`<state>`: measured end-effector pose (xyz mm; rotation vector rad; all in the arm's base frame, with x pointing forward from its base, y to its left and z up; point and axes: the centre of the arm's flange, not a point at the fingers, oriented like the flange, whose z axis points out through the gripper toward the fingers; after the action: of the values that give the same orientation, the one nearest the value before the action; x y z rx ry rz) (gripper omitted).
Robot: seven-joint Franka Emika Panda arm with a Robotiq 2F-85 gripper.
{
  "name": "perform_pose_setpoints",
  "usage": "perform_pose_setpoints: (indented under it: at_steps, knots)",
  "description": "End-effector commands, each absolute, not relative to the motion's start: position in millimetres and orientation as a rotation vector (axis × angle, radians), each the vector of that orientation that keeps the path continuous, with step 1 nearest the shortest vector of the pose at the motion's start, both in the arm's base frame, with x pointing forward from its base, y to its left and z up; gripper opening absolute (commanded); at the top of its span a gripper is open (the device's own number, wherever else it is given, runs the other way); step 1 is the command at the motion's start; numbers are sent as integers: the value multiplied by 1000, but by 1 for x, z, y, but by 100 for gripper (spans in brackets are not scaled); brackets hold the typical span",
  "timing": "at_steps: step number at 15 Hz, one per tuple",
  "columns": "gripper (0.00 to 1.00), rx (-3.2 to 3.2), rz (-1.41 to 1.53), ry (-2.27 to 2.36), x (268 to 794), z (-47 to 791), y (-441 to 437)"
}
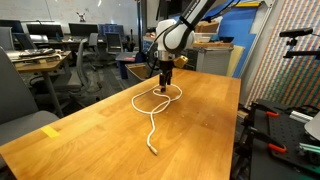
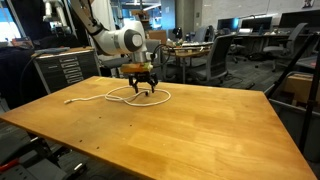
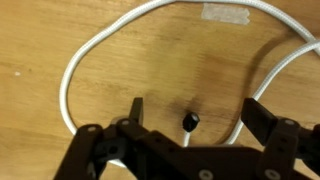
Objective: Tie a loose knot using the cable
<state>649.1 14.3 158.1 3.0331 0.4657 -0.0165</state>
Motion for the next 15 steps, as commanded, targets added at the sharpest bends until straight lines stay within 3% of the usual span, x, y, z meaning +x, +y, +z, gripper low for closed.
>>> perform_pose_setpoints:
  at_steps: [1,5,15]
  knots:
    - [100,3119,7,531,661,172,-47]
    - [100,3047,36,309,660,171,-108]
    - [100,3107,-43,262,659,123,-101]
